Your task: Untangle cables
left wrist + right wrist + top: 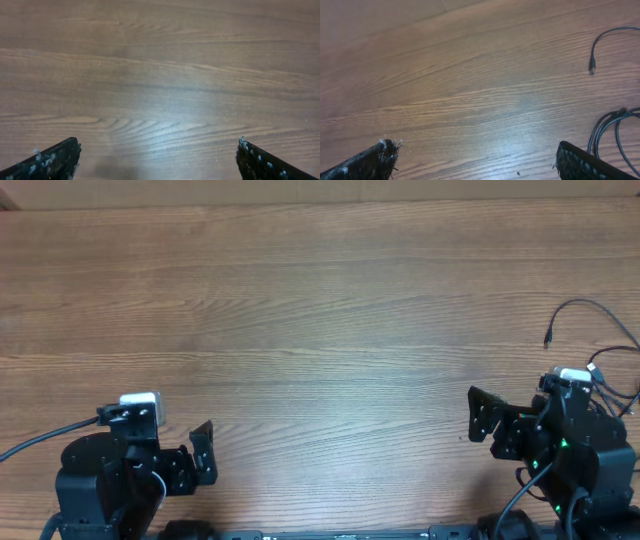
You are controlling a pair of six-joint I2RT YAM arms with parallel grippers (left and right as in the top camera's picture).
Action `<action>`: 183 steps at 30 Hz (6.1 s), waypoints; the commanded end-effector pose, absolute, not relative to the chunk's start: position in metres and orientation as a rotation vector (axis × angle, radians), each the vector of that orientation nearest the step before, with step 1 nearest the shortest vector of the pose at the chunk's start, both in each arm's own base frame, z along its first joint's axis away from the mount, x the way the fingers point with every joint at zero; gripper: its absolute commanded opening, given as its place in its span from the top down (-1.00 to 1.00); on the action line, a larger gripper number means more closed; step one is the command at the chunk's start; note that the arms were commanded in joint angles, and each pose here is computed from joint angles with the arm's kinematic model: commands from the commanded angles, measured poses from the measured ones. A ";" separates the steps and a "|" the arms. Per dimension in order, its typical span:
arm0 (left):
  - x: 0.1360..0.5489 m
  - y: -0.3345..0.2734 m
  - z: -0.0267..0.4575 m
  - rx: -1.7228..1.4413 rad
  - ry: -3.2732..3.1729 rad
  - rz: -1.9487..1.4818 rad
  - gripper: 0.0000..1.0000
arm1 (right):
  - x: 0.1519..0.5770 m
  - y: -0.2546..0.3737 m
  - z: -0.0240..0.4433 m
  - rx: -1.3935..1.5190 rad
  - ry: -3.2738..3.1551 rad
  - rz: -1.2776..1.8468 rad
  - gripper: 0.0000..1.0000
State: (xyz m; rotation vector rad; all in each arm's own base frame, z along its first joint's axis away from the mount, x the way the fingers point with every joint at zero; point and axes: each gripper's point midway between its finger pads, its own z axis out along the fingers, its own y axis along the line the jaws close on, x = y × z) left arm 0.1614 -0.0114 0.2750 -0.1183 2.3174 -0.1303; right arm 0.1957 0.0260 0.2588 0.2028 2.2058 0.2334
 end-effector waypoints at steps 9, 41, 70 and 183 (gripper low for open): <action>0.157 -0.009 0.268 -0.117 2.344 -0.112 -0.99 | 0.195 0.025 0.257 0.207 2.210 0.225 -1.00; 0.157 -0.009 0.268 -0.117 2.344 -0.112 -0.99 | 0.233 0.007 0.254 0.090 1.344 0.184 -1.00; 0.157 -0.009 0.268 -0.117 2.344 -0.112 -0.99 | 0.246 0.009 0.170 -0.011 1.593 0.080 -1.00; 0.246 -0.005 0.156 0.027 1.648 -0.007 -0.99 | 0.246 0.009 0.170 -0.011 1.592 0.080 -1.00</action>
